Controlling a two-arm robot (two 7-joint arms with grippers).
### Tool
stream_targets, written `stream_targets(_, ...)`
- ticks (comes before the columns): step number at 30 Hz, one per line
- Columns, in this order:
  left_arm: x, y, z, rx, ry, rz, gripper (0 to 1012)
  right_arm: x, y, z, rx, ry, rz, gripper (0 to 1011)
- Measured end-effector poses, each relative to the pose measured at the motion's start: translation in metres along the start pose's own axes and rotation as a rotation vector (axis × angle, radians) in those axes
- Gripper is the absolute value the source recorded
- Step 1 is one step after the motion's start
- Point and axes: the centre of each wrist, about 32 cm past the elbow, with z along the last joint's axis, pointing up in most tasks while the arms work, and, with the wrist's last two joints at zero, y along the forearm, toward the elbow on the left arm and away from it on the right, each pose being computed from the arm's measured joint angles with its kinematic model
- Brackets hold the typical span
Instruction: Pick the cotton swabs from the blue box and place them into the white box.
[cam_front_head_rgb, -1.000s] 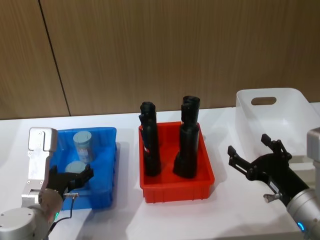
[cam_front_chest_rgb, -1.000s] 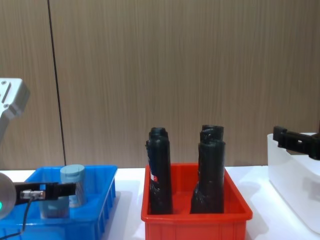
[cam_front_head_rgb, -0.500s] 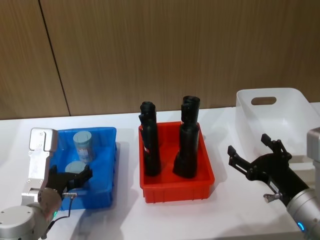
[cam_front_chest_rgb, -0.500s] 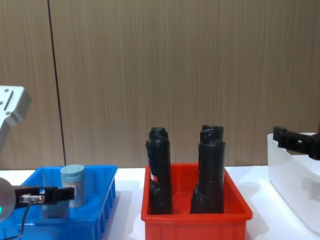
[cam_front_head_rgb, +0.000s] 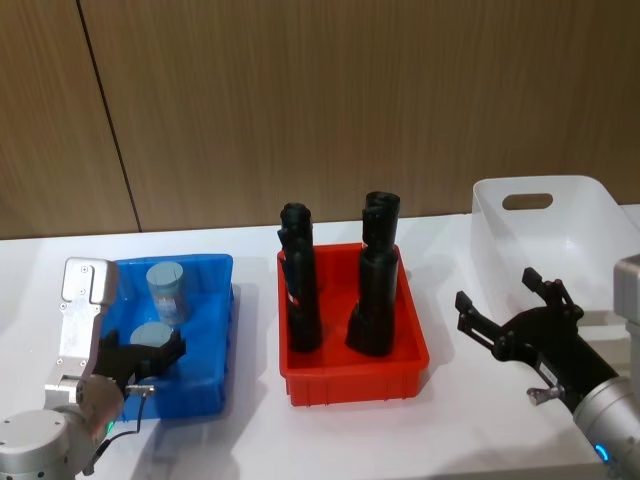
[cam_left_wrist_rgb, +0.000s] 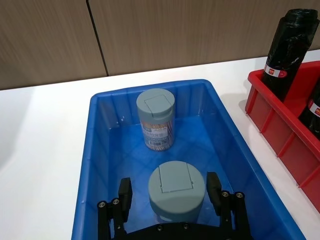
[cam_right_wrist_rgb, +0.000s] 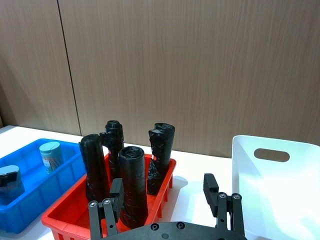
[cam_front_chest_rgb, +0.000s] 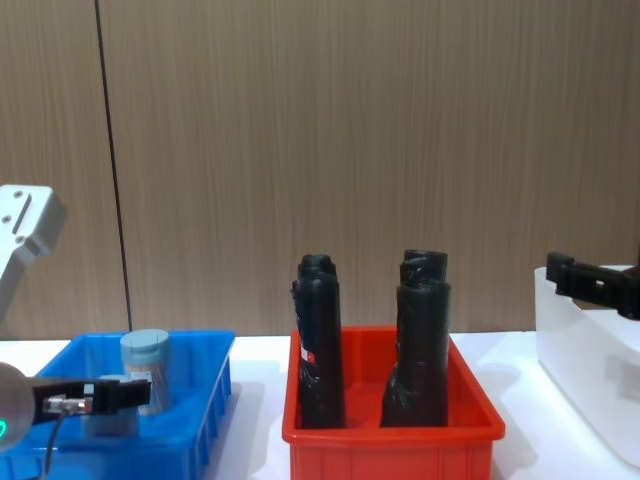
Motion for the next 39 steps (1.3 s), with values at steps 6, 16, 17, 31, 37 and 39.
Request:
stream_targets(6, 0.0022, -0.0035, -0.0031, -0.001, 0.012, -0.012, 816, 0.000, 0.000, 0.000, 0.000, 0.000, 0.000, 1002)
stream_targets(16, 0.0046, -0.0071, -0.0069, -0.009, 0.046, -0.030, 669, 0.000, 0.000, 0.000, 0.000, 0.000, 0.000, 1001)
stream_targets(17, 0.0046, -0.0072, -0.0070, -0.010, 0.048, -0.031, 669, 0.000, 0.000, 0.000, 0.000, 0.000, 0.000, 1002)
stream_targets(31, 0.0005, -0.0011, 0.0079, -0.085, 0.023, -0.058, 669, 0.000, 0.000, 0.000, 0.000, 0.000, 0.000, 1002)
stream_targets(37, -0.0049, 0.0065, 0.0277, -0.147, -0.030, -0.078, 669, 0.000, 0.000, 0.000, 0.000, 0.000, 0.000, 1002)
stream_targets(39, -0.0076, 0.0100, 0.0379, -0.171, -0.054, -0.091, 669, 0.000, 0.000, 0.000, 0.000, 0.000, 0.000, 1002)
